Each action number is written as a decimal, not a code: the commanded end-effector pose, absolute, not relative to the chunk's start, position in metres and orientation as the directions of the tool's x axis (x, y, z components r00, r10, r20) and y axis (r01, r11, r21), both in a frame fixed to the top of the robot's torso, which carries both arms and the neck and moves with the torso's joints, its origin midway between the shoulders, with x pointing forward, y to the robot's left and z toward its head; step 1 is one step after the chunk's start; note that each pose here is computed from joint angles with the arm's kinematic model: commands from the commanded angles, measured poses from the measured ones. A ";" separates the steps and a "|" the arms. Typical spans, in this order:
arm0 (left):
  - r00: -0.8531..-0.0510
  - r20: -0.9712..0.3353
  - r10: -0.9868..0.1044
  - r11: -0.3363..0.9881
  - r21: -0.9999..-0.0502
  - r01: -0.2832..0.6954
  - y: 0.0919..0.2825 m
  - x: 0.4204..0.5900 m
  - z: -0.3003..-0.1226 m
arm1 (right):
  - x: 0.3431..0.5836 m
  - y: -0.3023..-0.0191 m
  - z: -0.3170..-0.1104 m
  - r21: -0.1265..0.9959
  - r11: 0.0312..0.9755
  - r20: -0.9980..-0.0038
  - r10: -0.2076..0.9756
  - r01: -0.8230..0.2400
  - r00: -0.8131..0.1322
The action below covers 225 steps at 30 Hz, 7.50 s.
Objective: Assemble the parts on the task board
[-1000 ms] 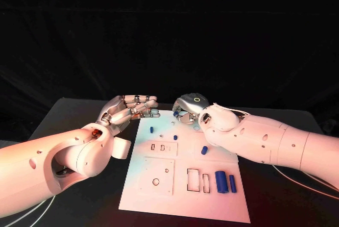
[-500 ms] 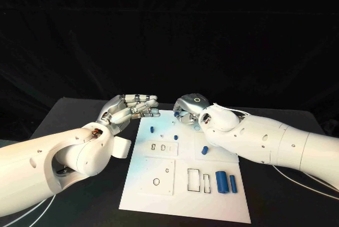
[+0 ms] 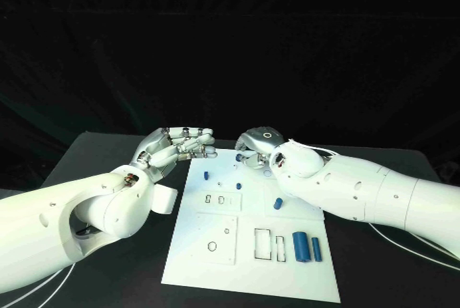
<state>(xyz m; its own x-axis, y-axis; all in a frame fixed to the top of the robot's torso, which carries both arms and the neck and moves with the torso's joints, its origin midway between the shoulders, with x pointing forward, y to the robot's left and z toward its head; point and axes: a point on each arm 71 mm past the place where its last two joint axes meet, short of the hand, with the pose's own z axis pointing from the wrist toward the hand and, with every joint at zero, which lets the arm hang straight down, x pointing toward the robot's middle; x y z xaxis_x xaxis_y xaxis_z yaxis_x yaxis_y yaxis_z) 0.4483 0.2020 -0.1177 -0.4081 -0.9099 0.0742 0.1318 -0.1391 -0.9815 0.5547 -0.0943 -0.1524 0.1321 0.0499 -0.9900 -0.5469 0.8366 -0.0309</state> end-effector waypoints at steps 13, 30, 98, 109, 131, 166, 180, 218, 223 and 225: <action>-0.422 0.078 -0.903 -0.147 -0.980 0.133 0.206 0.449 -0.116 | 0.532 -0.129 -0.138 0.048 0.845 -0.980 0.144 -0.532 0.140; -0.412 0.075 -0.908 -0.140 -0.981 0.131 0.210 0.453 -0.118 | 0.525 -0.217 -0.136 0.266 0.903 -0.964 0.252 -0.338 -0.085; -0.409 0.075 -0.909 -0.136 -0.983 0.121 0.210 0.458 -0.121 | 0.537 -0.204 -0.157 0.196 0.916 -0.981 0.181 -0.351 -0.075; -0.410 0.075 -0.909 -0.136 -0.983 0.121 0.209 0.458 -0.121 | 0.520 -0.177 -0.143 0.133 0.882 -0.986 0.165 -0.451 0.032; -0.413 0.076 -0.908 -0.139 -0.983 0.124 0.207 0.458 -0.121 | 0.506 -0.090 -0.139 0.095 0.809 -0.981 0.174 -0.580 0.081; -0.417 0.078 -0.906 -0.141 -0.982 0.123 0.204 0.457 -0.121 | 0.525 -0.075 -0.165 0.126 0.822 -0.990 0.144 -0.555 -0.011; -0.419 0.079 -0.904 -0.141 -0.983 0.119 0.203 0.457 -0.121 | 0.521 -0.075 -0.166 0.135 0.818 -0.989 0.149 -0.559 -0.021; -0.389 0.083 -0.918 -0.137 -0.984 0.115 0.216 0.464 -0.125 | 0.516 -0.205 -0.144 0.473 0.733 -0.873 0.462 -0.489 -0.152; -0.384 0.085 -0.920 -0.137 -0.984 0.110 0.217 0.466 -0.127 | 0.515 -0.242 -0.152 0.497 0.750 -0.865 0.467 -0.438 -0.183; -0.383 0.085 -0.920 -0.137 -0.985 0.110 0.217 0.467 -0.127 | 0.516 -0.252 -0.156 0.501 0.758 -0.864 0.468 -0.418 -0.187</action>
<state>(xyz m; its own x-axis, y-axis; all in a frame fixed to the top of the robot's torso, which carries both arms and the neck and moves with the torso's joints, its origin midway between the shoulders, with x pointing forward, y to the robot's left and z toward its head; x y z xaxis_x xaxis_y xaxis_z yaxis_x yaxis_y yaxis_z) 0.4676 0.2191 -0.1278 -0.3618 -0.9296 0.0707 0.1076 -0.1170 -0.9873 0.5172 -0.2528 -0.1519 -0.1125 0.4376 -0.8921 -0.4022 0.8009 0.4436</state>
